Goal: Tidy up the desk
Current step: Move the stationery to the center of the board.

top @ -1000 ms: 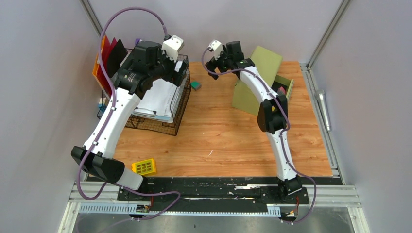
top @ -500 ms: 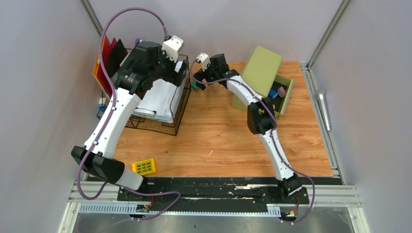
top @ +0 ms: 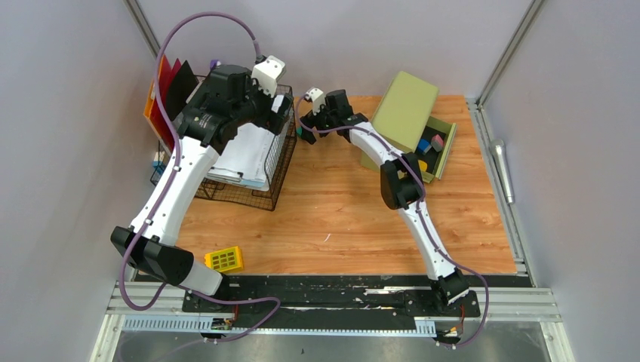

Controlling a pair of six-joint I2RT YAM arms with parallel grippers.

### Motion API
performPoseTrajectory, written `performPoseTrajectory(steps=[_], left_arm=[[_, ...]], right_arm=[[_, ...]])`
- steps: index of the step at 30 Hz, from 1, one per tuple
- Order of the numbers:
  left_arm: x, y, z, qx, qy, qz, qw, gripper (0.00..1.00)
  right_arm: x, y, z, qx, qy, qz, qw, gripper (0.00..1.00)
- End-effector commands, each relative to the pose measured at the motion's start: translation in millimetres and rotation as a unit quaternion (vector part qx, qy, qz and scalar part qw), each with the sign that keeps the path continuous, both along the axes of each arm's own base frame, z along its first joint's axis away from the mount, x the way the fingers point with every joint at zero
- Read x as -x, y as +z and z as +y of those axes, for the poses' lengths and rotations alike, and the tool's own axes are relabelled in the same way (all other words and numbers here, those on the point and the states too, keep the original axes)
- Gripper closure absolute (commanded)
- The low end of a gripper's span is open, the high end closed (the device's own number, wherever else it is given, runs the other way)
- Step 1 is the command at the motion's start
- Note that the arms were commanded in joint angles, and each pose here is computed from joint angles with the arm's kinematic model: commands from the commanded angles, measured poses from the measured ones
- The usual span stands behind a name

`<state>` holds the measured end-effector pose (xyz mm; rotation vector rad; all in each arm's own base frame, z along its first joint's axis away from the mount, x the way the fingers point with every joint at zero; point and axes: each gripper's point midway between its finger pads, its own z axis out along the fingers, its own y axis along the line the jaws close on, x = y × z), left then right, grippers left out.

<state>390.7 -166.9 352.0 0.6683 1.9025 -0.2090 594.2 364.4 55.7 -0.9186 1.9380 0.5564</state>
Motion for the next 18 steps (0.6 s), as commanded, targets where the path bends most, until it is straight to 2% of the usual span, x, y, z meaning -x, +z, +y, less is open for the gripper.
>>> performPoseTrajectory(steps=[1,18], left_arm=[[0.2,14.3,-1.5,0.006,-0.005,-0.026,1.0,0.0],[-3.4,4.5,-2.8,0.002,-0.006,-0.018,1.0,0.0]], right_arm=[[-3.1,21.1,13.2,-0.034,0.013,-0.018,0.999,0.08],[7.3,1.7,27.7,0.002,0.056,-0.044,0.997,0.16]])
